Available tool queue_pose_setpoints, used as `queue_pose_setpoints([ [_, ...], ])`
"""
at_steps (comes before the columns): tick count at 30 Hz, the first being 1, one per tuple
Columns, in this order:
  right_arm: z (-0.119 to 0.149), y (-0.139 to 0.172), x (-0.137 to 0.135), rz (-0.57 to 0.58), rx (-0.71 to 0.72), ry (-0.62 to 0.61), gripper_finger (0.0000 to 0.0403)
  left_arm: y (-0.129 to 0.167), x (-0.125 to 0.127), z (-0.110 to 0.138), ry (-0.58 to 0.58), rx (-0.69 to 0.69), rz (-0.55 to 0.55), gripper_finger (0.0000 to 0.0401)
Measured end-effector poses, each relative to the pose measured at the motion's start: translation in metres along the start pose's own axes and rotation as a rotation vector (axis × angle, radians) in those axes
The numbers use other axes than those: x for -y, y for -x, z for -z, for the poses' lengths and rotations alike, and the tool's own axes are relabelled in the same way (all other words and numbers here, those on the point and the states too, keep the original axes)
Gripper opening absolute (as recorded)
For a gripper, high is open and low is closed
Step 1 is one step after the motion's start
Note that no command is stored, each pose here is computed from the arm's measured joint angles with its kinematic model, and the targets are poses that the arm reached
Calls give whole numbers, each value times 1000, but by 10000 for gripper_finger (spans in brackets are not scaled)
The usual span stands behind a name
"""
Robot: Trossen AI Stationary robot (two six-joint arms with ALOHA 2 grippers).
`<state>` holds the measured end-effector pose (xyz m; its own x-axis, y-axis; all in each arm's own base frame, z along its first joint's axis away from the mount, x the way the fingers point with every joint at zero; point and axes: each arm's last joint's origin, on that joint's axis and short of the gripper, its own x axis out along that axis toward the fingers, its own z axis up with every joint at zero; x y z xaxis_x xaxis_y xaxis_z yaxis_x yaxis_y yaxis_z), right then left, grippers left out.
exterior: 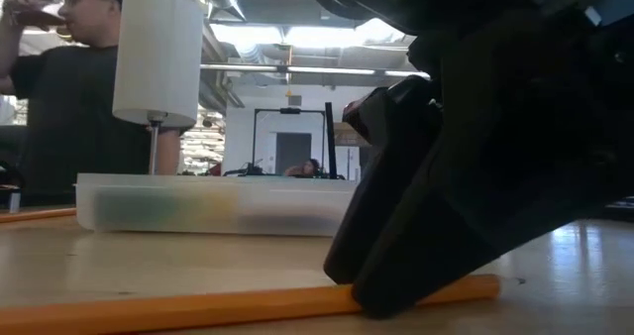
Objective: Pack school essentials
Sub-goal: Put the yellow pencil into the blue supply box
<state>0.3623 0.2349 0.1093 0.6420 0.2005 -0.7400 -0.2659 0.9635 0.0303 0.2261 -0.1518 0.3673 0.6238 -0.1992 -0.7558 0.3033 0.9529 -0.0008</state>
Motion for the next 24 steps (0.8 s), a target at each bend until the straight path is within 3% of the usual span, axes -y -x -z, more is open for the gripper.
queue_pose_setpoints([
  [24,0,0,0,1,-1,2,31,0,2,0,-4,-1,5,396],
])
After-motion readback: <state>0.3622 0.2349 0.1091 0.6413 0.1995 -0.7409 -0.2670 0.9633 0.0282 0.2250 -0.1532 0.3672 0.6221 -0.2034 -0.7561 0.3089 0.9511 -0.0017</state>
